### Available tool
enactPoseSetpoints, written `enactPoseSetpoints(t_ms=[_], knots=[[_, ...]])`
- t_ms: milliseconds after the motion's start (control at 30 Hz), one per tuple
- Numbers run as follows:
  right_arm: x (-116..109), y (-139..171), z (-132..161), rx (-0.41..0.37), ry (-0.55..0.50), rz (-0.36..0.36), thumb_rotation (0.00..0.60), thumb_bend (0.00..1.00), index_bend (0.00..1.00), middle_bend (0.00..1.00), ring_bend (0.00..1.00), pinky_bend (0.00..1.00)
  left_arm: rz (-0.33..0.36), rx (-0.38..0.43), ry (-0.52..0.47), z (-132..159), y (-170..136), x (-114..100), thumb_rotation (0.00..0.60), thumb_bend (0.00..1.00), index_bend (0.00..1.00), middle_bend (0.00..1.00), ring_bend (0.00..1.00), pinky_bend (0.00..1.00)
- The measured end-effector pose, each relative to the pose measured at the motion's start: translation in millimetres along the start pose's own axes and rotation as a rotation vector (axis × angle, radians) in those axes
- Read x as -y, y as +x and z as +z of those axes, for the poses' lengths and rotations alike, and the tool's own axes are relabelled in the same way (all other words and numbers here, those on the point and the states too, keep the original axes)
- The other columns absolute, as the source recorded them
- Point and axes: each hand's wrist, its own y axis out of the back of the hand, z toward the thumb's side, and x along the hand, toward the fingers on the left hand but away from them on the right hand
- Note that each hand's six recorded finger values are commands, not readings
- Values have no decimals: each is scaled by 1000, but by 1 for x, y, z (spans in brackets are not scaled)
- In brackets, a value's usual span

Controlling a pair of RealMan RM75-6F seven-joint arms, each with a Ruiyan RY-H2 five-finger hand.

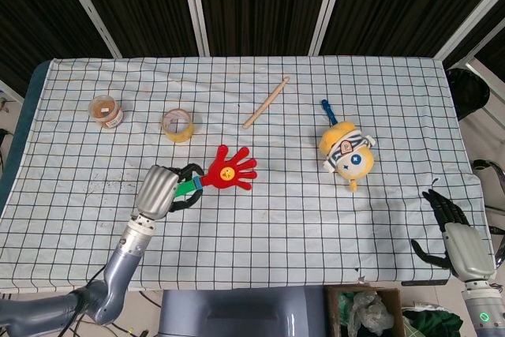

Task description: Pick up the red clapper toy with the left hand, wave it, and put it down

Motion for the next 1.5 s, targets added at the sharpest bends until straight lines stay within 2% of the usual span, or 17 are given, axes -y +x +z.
enactPoseSetpoints(t_ms=[167,400,500,600,733,933,1067,1200,1267,1367,1500], knots=[[0,0,0,1,1,-1,600,286,0,0,0,56,121,97,-139,17,-9,-27,600,737,638,853,794,978],[0,0,0,5,0,0,600,286,0,0,0,56,257,217,-335,28,-25,-61,600,734,636,853,794,978],[1,0,0,5,2,1,600,286,0,0,0,56,294,261,-362,25,-32,-69,600,728,642,854,794,978],[1,0,0,5,3,0,600,285,0,0,0,56,282,245,-332,14,-33,-68,600,714,651,857,796,978],[0,0,0,6,2,-2,600,286,0,0,0,56,246,155,-261,-2,-29,-61,600,706,652,858,796,979],[0,0,0,4,0,-1,600,287,0,0,0,56,168,-102,-14,-32,-22,-54,600,699,652,859,796,985],[0,0,0,3,-1,-1,600,287,0,0,0,56,73,-299,206,-51,-23,-52,600,682,650,858,796,986],[0,0,0,3,-1,1,600,287,0,0,0,56,-41,-457,350,-61,-28,-48,600,668,644,854,795,986],[0,0,0,4,-3,1,600,287,0,0,0,56,-105,-520,378,-62,-31,-45,600,658,643,853,795,985],[0,0,0,4,-3,1,600,286,0,0,0,56,-157,-552,366,-56,-32,-42,600,656,646,854,795,980],[0,0,0,5,-2,2,600,287,0,0,0,56,-128,-524,300,-48,-27,-44,600,653,647,854,795,968]])
